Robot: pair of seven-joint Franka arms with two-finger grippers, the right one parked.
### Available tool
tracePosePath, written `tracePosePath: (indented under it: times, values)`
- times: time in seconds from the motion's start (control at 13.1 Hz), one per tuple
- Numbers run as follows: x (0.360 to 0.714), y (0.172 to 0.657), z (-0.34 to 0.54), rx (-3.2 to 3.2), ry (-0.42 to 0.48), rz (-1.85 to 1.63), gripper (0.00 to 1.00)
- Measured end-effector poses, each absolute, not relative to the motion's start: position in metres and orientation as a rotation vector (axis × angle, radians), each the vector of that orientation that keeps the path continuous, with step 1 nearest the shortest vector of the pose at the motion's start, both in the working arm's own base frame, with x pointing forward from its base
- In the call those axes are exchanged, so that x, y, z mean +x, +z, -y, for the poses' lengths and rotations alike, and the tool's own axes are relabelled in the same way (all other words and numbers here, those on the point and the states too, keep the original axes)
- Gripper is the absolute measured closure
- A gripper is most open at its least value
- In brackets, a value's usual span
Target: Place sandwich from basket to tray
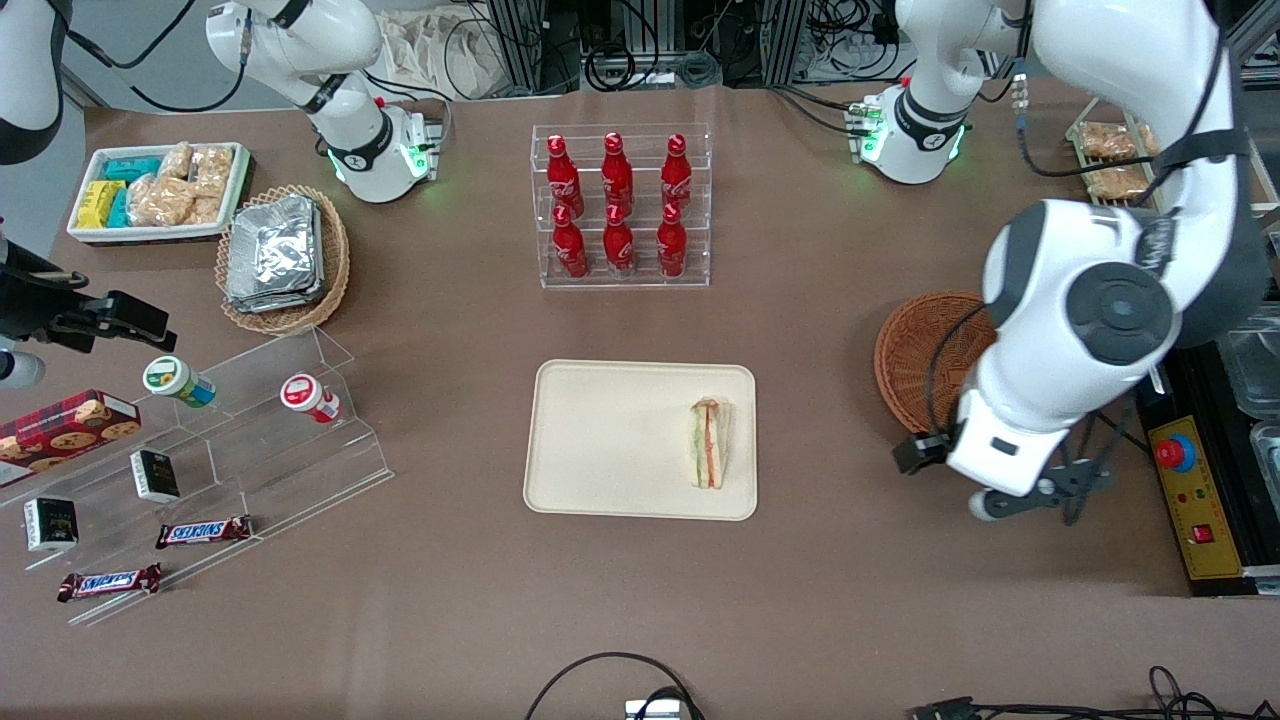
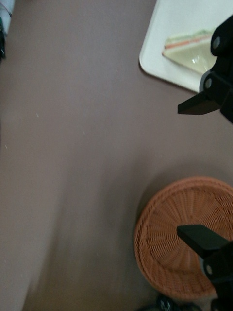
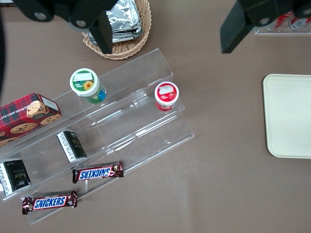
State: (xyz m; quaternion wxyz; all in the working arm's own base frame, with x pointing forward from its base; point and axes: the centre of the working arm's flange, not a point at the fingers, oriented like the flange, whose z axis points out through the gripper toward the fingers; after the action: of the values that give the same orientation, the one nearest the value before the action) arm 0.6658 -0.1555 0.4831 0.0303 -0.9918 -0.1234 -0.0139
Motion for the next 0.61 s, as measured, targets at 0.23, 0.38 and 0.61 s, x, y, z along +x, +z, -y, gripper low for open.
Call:
tracePosePath:
  times: [0.23, 0.38, 0.61]
  values:
    - [0.661, 0.498, 0.112, -3.053, 0.027, 0.267, 0.00]
    - [0.659, 0.509, 0.082, -3.056, 0.053, 0.210, 0.00]
    - [0.656, 0.523, 0.051, -3.062, 0.041, 0.213, 0.00]
